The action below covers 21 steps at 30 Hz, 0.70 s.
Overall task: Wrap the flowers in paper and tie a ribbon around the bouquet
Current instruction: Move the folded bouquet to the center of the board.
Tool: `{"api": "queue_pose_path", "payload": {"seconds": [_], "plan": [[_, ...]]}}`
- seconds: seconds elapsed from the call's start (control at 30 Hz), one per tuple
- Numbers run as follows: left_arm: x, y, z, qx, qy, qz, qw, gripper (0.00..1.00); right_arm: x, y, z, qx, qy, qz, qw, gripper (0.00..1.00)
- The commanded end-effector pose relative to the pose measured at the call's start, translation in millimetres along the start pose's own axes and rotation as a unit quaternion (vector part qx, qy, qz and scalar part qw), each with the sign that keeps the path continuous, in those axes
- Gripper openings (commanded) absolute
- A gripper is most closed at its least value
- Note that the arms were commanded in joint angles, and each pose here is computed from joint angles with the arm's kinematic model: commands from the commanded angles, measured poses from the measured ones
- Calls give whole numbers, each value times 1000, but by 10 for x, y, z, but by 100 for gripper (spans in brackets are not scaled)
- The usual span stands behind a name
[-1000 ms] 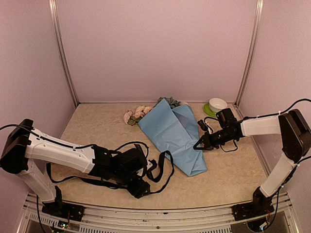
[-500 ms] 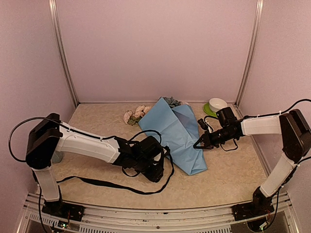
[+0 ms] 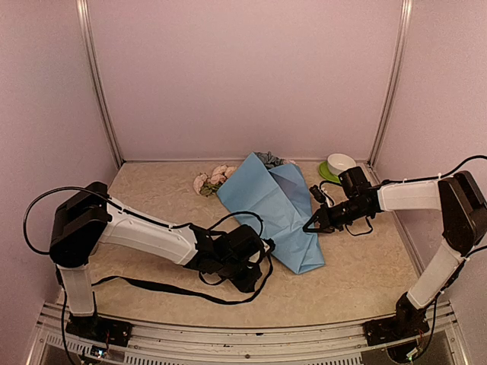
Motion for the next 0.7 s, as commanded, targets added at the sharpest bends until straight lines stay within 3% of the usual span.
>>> {"api": "queue_pose_path", "payload": {"seconds": [0.0,0.13,0.3,0.47,0.67], "plan": [[-277,96,-132,-5,-54,-20,998,0,75,138,186,-27,15,0,1000,0],[-705,473,232,-81,-103,-61,989,0,83,147,178,-27,15,0,1000,0],[-1297,877,633,-136,-180,-120,967,0,89,145,183,-27,15,1,1000,0],[-1848,1094,760,-159,-271,-185,931,0,85,136,198,-26,15,1,1000,0],[-2367,1148,816,-170,-333,-260,890,0,60,128,212,-23,17,-5,1000,0]]}}
Point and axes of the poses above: each gripper's point midway between its finger pads, its own y axis back along the fingers, its own x axis along the line the jaws close on, z = x × y, the point moved 3 cm from there along y, back along the fingers, and after that the axes turned 11 degrees about y, right-handed, at the moved point
